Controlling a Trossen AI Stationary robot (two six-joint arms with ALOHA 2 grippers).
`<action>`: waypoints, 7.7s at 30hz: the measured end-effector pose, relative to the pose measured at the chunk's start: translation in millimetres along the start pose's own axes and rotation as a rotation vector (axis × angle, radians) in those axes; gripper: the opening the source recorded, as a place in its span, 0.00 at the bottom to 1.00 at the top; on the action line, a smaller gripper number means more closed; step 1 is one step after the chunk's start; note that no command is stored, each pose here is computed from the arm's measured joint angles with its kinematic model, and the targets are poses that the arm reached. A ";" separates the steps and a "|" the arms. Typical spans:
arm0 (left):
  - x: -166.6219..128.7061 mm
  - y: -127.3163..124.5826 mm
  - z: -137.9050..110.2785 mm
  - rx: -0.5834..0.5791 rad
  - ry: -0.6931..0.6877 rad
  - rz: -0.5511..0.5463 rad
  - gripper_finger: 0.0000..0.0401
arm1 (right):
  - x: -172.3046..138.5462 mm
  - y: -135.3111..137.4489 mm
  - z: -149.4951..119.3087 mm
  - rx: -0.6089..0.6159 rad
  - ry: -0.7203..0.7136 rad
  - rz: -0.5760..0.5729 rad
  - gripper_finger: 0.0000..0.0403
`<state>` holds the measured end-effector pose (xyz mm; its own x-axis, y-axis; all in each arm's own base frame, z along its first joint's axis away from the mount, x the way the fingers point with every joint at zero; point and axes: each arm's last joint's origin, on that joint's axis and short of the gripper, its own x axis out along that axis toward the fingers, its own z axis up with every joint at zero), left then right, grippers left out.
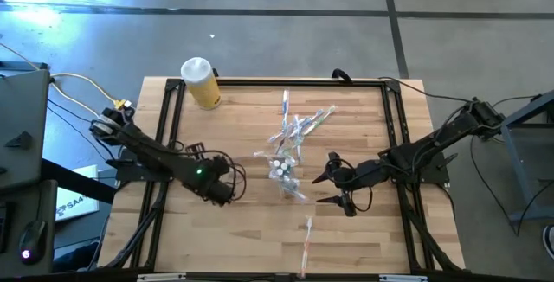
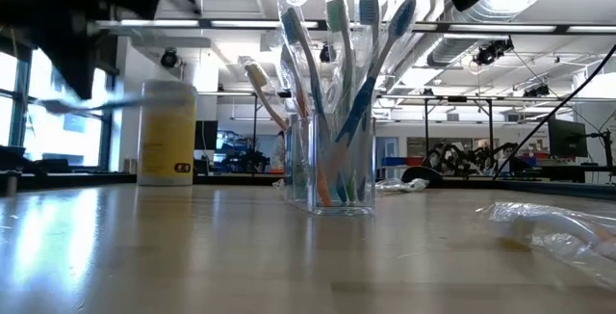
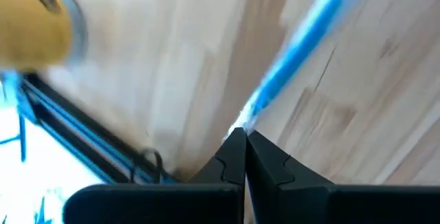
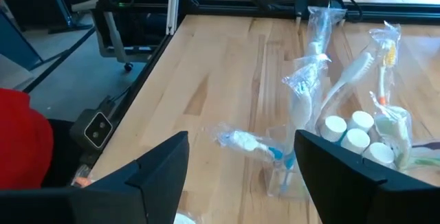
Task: Pick & Place toothbrushing station
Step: Put the blue toothbrush into the transparent organizer, then put the orange toothbrush into the transparent organizer
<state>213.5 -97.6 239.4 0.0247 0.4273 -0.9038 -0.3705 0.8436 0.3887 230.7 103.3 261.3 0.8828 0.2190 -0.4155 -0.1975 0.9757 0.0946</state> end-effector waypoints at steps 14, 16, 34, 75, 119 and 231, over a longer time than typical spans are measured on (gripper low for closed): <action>-79.8 -12.6 -0.7 0.056 -0.523 0.053 0.00 | 0.0 -0.5 -1.0 -0.001 0.010 -0.003 0.63; -83.4 -15.6 -1.8 0.073 -0.567 0.068 0.00 | 0.0 -0.5 -1.0 -0.001 0.010 -0.003 0.63; -109.6 -73.2 27.3 0.513 -0.982 0.411 0.00 | 0.1 -0.5 -0.8 0.077 0.009 -0.003 0.63; -111.4 -149.4 73.8 1.053 -1.154 0.759 0.00 | 52.0 -3.5 22.4 0.022 -0.413 0.211 0.63; -115.4 -144.6 72.9 0.753 -1.148 0.670 0.30 | 53.6 -7.1 19.3 -0.144 -0.385 0.214 0.02; -81.2 -66.4 29.9 0.020 -0.733 -0.412 0.14 | -3.6 20.0 -29.9 0.070 0.405 0.140 0.63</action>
<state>263.8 -178.6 292.4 0.7537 0.1809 -0.6319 -0.1832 0.9811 0.0624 210.8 122.1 237.6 0.6082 0.3457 -0.7146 -0.2619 0.9372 0.2304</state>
